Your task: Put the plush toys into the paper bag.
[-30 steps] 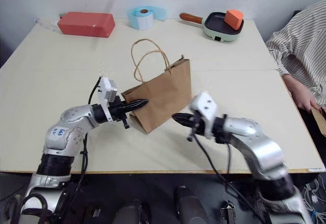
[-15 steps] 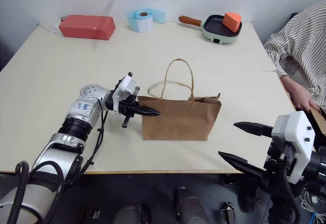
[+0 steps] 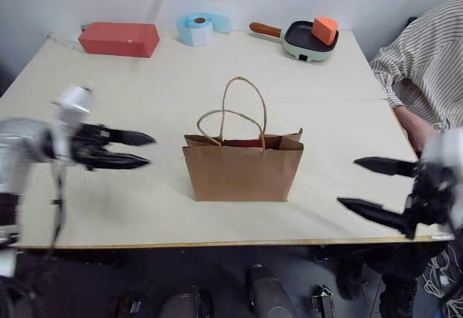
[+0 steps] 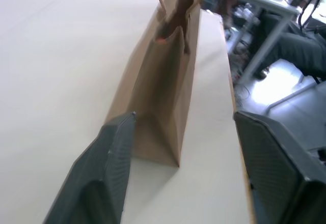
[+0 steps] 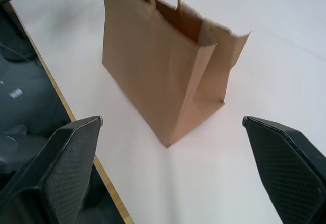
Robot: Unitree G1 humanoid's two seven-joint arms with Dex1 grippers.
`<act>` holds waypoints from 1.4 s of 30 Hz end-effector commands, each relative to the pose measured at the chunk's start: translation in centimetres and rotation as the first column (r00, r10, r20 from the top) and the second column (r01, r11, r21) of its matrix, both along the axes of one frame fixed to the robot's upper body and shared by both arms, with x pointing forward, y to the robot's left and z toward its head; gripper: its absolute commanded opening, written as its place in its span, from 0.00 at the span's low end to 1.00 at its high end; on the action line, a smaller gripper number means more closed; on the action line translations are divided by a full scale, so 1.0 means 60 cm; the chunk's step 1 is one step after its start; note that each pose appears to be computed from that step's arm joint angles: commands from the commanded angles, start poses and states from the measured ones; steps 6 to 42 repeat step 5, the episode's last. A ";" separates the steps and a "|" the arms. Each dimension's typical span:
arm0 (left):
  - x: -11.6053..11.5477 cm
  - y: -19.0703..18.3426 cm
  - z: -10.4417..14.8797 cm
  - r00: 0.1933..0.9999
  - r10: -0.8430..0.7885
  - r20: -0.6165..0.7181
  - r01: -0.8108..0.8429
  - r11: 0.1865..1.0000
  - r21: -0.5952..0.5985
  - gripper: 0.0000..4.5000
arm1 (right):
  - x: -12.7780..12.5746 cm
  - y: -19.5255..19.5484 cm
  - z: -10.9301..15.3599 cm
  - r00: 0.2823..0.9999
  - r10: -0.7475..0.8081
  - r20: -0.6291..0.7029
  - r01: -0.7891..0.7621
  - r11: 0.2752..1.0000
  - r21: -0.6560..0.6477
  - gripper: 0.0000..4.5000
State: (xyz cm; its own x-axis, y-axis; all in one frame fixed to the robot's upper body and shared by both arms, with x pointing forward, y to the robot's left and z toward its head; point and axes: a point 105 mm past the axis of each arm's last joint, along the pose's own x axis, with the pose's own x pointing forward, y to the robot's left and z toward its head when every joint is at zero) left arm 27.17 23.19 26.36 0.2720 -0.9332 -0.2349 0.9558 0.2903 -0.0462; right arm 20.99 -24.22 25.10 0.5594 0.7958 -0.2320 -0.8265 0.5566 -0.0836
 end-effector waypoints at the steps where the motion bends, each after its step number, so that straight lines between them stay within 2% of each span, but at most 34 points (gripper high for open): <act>1: -0.069 0.021 0.054 1.000 -0.016 0.007 0.016 1.000 -0.002 0.99 | 0.014 -0.024 0.039 0.999 0.015 0.042 -0.016 1.000 0.024 1.00; 3: -0.103 0.025 0.068 0.999 -0.048 -0.009 0.048 0.999 -0.020 0.99 | 0.023 -0.030 0.056 0.998 0.038 0.059 -0.039 0.999 0.018 1.00; 5: -0.117 0.022 0.070 0.999 -0.053 -0.004 0.052 0.998 -0.035 0.99 | 0.030 -0.035 0.062 0.997 0.055 0.063 -0.055 0.999 -0.002 1.00; 42: -0.117 0.022 0.070 0.999 -0.053 -0.004 0.052 0.998 -0.035 0.99 | 0.030 -0.035 0.062 0.997 0.055 0.063 -0.055 0.999 -0.002 1.00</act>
